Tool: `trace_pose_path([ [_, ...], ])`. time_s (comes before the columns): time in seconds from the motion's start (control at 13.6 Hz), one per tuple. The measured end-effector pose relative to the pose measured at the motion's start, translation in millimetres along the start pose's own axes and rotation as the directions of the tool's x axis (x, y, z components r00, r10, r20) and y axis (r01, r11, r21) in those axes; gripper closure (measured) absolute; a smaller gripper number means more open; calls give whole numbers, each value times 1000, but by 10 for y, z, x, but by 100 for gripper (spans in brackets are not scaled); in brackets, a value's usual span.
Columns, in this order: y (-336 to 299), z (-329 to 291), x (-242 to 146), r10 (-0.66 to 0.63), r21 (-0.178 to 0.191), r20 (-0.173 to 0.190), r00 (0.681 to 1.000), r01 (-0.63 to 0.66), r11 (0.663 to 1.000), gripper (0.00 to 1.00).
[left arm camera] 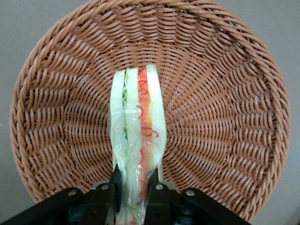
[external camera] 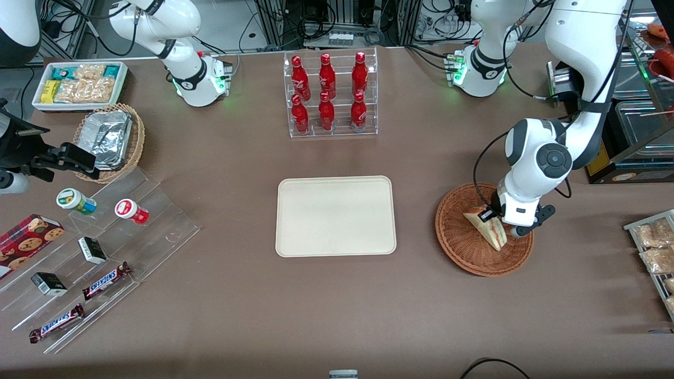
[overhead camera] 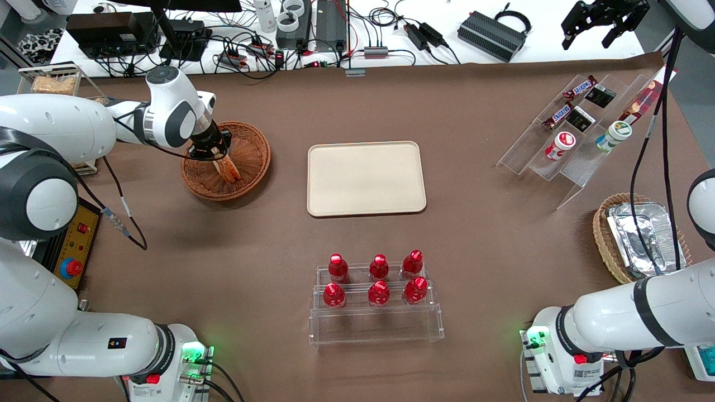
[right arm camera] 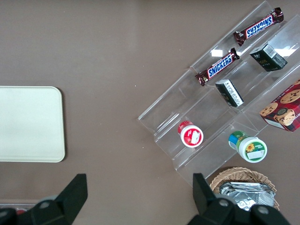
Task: Place sandwich from basket to tray
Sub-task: 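Lower the left gripper and close it on the wrapped sandwich, then lift the sandwich and carry it with the left gripper over the tray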
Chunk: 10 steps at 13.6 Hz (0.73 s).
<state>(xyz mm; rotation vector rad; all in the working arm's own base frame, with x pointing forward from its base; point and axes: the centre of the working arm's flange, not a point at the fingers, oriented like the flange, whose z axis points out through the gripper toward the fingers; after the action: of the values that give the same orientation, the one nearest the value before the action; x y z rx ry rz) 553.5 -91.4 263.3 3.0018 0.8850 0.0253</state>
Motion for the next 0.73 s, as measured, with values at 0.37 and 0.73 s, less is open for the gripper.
trace_pose_path([
  [0.37,-7,-48,25,2,0,-10,1000,-2,1000,85],
  [0.73,-27,-521,6,26,62,31,999,-28,998,85],
])
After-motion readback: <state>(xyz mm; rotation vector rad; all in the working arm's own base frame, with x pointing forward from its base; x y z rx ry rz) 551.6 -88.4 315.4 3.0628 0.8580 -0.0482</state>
